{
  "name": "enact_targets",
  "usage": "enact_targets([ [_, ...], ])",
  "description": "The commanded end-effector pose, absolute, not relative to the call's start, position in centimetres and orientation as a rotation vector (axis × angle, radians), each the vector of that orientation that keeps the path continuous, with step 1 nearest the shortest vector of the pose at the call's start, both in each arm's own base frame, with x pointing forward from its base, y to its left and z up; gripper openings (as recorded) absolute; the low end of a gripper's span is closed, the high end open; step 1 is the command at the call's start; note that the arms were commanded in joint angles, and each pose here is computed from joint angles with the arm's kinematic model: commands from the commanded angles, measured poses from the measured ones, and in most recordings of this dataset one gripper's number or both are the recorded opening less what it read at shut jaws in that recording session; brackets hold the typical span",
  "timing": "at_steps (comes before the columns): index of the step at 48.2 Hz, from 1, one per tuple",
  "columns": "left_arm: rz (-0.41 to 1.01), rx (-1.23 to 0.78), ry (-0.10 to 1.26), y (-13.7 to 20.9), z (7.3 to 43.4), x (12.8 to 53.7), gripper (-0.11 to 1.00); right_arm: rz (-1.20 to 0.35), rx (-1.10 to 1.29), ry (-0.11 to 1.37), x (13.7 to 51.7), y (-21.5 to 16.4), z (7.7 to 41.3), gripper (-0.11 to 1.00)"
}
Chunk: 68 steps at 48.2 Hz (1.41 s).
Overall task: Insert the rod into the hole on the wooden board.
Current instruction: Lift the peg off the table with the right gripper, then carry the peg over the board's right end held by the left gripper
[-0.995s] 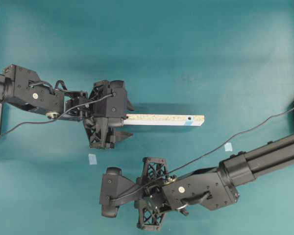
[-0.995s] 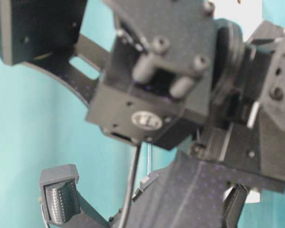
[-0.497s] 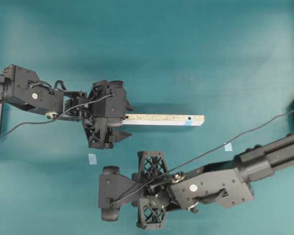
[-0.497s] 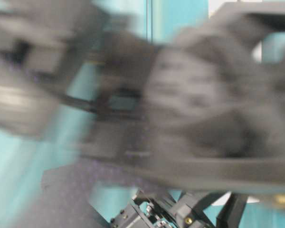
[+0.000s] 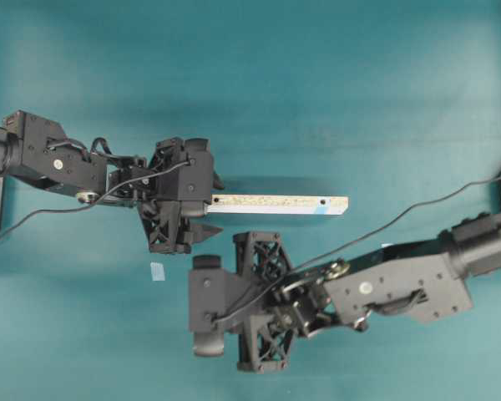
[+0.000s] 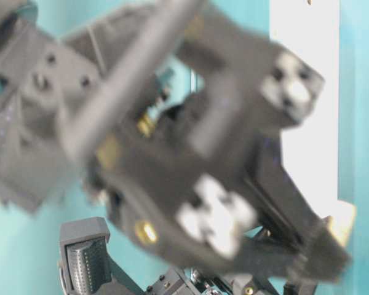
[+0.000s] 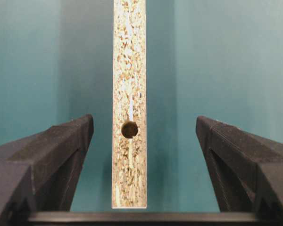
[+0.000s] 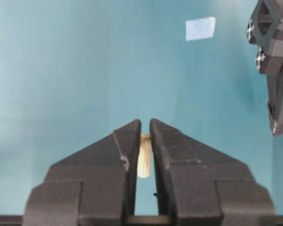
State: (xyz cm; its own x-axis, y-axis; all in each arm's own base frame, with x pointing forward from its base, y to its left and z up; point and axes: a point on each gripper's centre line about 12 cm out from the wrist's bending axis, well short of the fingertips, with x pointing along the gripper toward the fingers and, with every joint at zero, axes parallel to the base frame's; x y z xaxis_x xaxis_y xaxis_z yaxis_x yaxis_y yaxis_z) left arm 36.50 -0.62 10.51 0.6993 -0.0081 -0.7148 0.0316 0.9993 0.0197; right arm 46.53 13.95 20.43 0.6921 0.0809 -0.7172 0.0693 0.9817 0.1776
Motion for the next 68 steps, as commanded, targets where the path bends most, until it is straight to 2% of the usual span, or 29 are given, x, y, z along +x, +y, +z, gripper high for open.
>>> enact_targets([
  [1,-0.026,0.033,0.762,-0.8,11.6,36.8,0.94,0.021,0.213,0.742,45.9,13.3,23.0,0.10],
  [17,-0.030,0.042,0.767,-0.8,11.4,36.8,0.94,0.056,0.212,0.647,42.9,11.0,24.4,0.10],
  [31,-0.028,0.059,0.762,-0.4,10.9,36.8,0.91,0.047,0.192,0.644,41.2,9.7,24.3,0.10],
  [48,-0.024,0.073,0.762,0.0,10.8,36.9,0.82,0.039,0.165,0.591,40.3,7.5,24.7,0.10],
  [68,-0.018,0.070,0.732,0.0,10.8,37.2,0.69,0.107,0.225,0.428,37.3,5.1,24.7,0.10],
])
